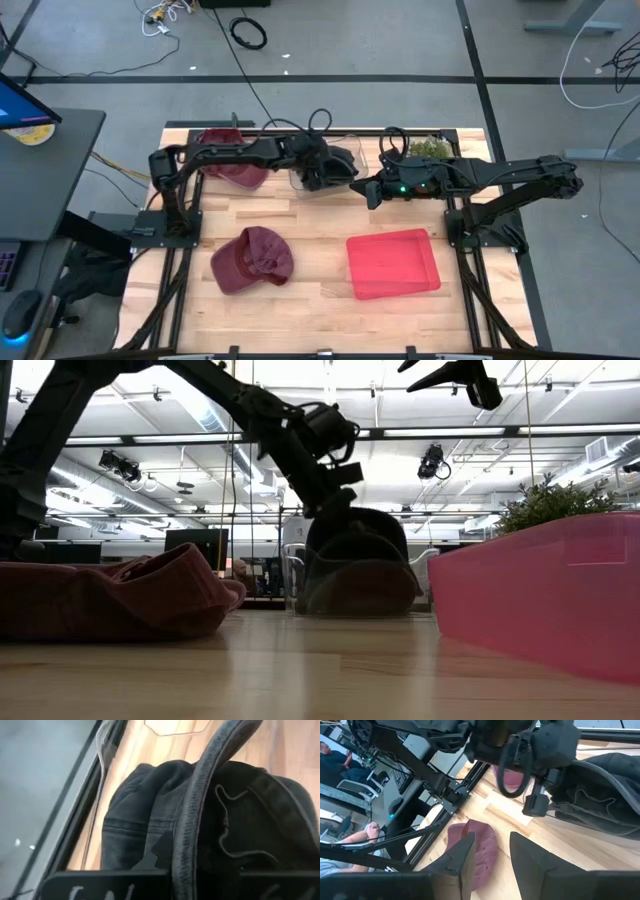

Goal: Pick & Place hat
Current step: Put the black cap into the transparent bin, then put the top red cap into the pink bin

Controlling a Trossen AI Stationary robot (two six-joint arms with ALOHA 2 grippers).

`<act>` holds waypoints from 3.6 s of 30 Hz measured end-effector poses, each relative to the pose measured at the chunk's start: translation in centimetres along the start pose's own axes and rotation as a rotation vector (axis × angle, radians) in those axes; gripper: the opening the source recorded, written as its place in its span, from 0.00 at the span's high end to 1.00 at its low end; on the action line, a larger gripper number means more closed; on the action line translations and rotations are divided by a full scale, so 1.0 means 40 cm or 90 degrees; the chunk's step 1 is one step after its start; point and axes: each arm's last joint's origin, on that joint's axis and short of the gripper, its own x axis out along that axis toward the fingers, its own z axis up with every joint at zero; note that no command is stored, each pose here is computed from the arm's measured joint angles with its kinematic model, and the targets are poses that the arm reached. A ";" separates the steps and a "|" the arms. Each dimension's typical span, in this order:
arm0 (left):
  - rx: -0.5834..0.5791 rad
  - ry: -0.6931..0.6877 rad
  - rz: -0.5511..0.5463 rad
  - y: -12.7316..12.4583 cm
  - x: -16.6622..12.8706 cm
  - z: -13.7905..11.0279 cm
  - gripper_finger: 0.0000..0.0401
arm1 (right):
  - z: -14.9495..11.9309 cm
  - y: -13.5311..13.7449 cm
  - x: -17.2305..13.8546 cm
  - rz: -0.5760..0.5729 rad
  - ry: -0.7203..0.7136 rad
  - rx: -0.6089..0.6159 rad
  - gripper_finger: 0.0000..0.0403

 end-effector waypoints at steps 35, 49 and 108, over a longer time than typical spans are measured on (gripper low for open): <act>-0.139 -0.075 -0.287 0.068 -0.106 0.017 0.26 | 0.000 0.000 0.000 -0.001 0.000 -0.034 0.70; -0.225 0.074 0.029 0.150 -0.290 -0.048 0.39 | -0.002 -0.002 0.000 -0.007 0.004 -0.082 0.69; 0.039 0.561 0.094 0.173 -0.221 -0.505 0.39 | 0.075 -0.053 0.145 0.046 0.002 -0.094 0.48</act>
